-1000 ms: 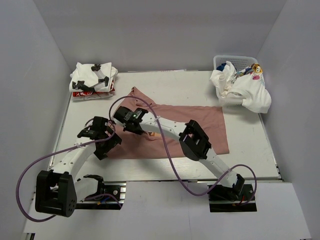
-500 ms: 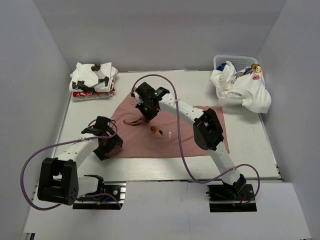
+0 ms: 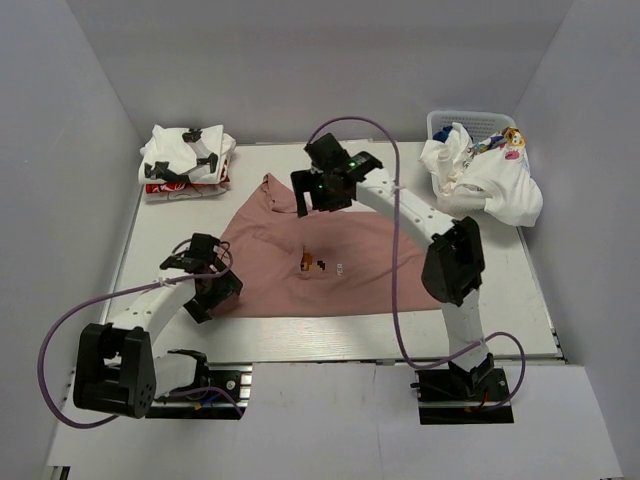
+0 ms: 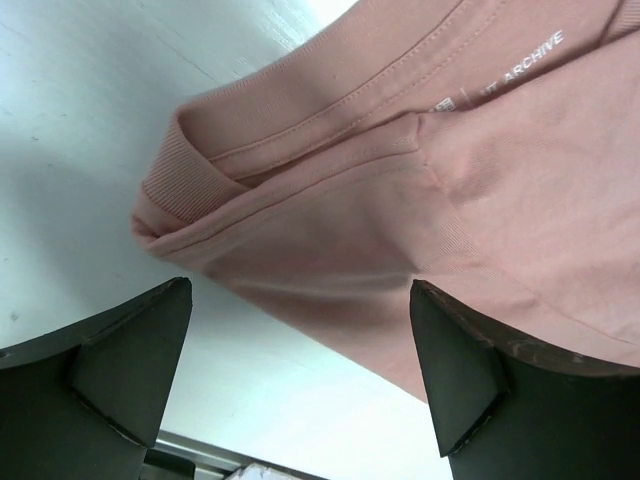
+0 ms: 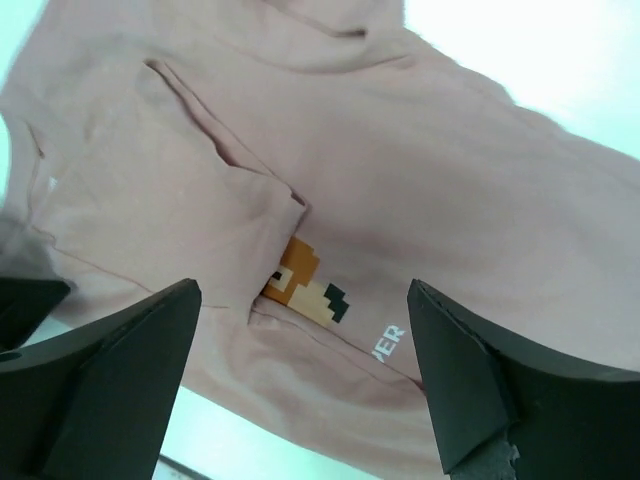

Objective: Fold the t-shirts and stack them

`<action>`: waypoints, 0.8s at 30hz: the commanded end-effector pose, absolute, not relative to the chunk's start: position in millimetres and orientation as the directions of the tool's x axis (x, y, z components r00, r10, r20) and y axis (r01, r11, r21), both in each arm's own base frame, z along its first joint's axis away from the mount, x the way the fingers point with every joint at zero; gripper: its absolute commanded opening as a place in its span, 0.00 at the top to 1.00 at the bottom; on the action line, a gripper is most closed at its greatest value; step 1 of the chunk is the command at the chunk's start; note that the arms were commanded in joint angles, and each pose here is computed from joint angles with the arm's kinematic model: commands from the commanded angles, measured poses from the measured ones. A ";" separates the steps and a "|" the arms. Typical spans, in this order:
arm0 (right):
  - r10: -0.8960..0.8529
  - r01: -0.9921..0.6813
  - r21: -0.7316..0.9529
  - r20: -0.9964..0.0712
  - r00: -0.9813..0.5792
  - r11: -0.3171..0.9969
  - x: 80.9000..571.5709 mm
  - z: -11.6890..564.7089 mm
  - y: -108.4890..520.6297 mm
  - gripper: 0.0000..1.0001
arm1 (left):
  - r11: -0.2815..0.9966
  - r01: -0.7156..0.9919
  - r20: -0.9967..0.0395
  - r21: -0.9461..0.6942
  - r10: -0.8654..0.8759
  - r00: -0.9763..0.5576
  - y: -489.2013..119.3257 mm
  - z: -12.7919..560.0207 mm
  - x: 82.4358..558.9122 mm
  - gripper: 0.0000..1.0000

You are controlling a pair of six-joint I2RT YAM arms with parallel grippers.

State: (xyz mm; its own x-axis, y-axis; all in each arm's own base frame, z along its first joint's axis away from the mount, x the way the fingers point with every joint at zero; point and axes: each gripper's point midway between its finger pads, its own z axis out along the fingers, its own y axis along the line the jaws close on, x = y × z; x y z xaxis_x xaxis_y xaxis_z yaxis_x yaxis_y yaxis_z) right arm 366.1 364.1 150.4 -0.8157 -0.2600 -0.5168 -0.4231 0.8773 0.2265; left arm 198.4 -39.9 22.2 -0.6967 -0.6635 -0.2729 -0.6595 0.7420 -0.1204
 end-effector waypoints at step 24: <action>0.030 -0.058 0.177 -0.456 -0.890 0.982 248.4 49.3 152.3 0.10 | 0.820 -0.544 -0.235 -0.176 -0.572 -0.786 -61.2 -0.1 220.7 0.00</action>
State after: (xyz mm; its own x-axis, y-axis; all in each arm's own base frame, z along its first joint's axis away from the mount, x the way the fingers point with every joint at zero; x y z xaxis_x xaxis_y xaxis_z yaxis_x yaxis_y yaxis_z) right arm 243.2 145.6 47.8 -0.9068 -0.0032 -0.4215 -0.0621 0.9901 0.1260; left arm 255.3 -71.4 24.3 -0.7624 -0.5747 -0.2973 -0.5097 0.8165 -0.2712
